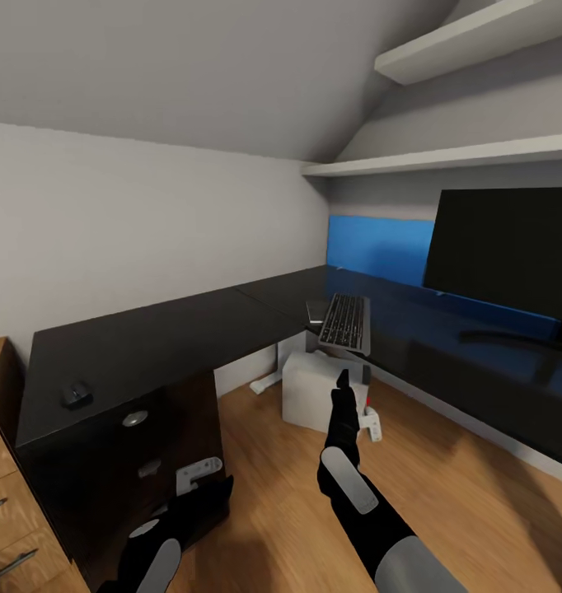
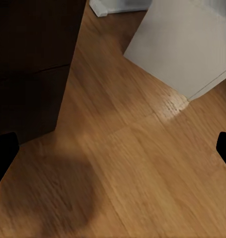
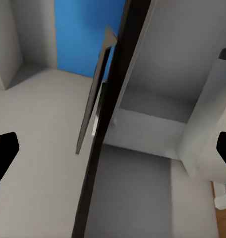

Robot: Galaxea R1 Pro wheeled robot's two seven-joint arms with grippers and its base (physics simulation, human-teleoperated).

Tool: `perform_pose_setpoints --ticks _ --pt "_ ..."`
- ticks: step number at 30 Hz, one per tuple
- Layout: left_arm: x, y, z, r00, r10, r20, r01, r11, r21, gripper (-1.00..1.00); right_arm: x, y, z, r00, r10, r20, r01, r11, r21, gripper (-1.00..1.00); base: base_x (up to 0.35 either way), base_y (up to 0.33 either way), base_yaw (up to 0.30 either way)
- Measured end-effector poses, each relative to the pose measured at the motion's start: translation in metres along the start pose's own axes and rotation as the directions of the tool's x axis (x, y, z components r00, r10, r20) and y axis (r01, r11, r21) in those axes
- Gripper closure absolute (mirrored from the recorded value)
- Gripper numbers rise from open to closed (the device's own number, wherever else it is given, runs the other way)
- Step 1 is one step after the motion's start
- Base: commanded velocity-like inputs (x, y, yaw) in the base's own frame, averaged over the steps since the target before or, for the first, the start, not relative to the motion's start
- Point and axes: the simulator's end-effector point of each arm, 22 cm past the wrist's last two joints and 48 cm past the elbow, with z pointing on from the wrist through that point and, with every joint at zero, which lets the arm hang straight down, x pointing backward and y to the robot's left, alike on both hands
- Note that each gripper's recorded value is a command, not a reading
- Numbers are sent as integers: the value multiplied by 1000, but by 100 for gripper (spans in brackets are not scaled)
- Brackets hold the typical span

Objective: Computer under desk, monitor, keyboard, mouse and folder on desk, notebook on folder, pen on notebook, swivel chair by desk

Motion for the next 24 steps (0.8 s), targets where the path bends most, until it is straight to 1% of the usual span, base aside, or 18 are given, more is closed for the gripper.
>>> perform_pose_setpoints --ticks 2,6,10,13,19,24 --pt "-2 0 -1 1000 -6 14 6 1000 2 -100 0 0 0 1000 0 -1 0 1000 0 -100 210 0 0" --pt "-2 -1 -2 1000 -8 20 8 1000 3 -100 1 -1 0 1000 -1 -2 1 1000 1 -100 136 0 0" --pt "1 -6 -3 1000 2 15 -2 1000 12 -100 1 -1 0 1000 -1 -2 1 1000 1 -100 225 0 0" --pt "5 -11 -2 1000 10 7 -10 1000 21 -100 1 0 0 1000 -1 -2 1 1000 1 -100 64 0 0" --pt "7 -12 -2 1000 11 5 -12 1000 23 -100 1 0 0 1000 0 -4 0 1000 0 -100 153 95 0" --pt "7 -12 -2 1000 11 4 -11 1000 23 -100 3 0 0 1000 0 -11 0 1000 0 -100 53 31 0"
